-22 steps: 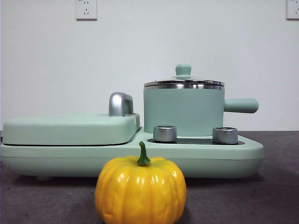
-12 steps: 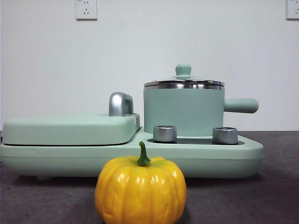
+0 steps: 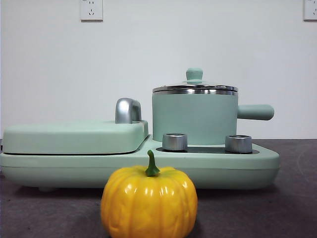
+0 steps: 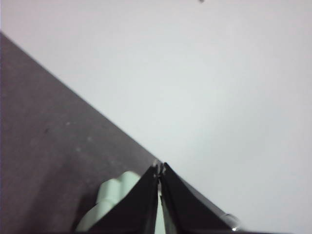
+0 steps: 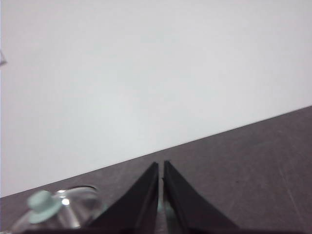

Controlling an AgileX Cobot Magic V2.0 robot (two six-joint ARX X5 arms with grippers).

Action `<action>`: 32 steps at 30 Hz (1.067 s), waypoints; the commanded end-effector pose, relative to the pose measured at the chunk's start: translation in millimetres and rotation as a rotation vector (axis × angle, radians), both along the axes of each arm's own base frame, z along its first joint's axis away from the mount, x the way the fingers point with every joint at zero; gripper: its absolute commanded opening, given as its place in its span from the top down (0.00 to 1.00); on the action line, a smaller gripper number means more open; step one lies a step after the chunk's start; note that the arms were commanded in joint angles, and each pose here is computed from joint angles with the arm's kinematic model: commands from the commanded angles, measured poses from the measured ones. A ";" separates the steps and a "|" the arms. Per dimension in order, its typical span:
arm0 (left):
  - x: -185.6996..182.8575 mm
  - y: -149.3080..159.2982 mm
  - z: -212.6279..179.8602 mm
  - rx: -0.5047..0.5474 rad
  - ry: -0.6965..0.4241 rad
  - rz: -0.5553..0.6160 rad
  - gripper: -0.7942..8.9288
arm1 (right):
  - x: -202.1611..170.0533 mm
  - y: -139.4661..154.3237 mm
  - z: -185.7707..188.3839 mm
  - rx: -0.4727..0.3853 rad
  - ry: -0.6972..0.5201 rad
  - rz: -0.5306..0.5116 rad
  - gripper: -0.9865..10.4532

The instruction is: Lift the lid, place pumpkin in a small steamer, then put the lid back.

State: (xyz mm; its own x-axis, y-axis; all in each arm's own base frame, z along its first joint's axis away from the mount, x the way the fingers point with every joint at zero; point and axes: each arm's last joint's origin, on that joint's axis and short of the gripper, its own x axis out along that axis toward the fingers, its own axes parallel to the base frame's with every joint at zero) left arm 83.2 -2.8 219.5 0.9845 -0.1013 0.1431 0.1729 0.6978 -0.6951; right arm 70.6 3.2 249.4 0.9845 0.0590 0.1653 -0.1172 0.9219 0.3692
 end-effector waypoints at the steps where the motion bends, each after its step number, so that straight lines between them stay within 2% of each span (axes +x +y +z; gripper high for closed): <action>1: -10.3 0.0 26.1 0.055 -0.008 0.007 0.91 | -8.6 -0.1 21.0 0.013 0.013 0.008 0.90; 8: -28.1 -0.1 83.5 0.245 -0.001 0.032 0.91 | -17.5 0.3 60.2 -0.084 0.095 0.023 0.90; 11: -28.6 -0.1 103.4 0.317 0.021 0.037 0.91 | -15.9 2.2 72.2 -0.184 0.135 0.078 0.90; 18: -13.9 0.0 130.4 0.486 0.173 0.014 0.91 | -5.2 4.2 93.0 -0.346 0.221 0.137 0.90; 22: 2.2 -0.5 140.4 0.569 0.237 -0.016 0.91 | 5.1 6.6 96.7 -0.426 0.258 0.219 0.90; 32: 57.4 -13.9 143.3 0.713 0.302 -0.361 0.91 | 46.2 11.7 79.6 -0.528 0.424 0.384 0.90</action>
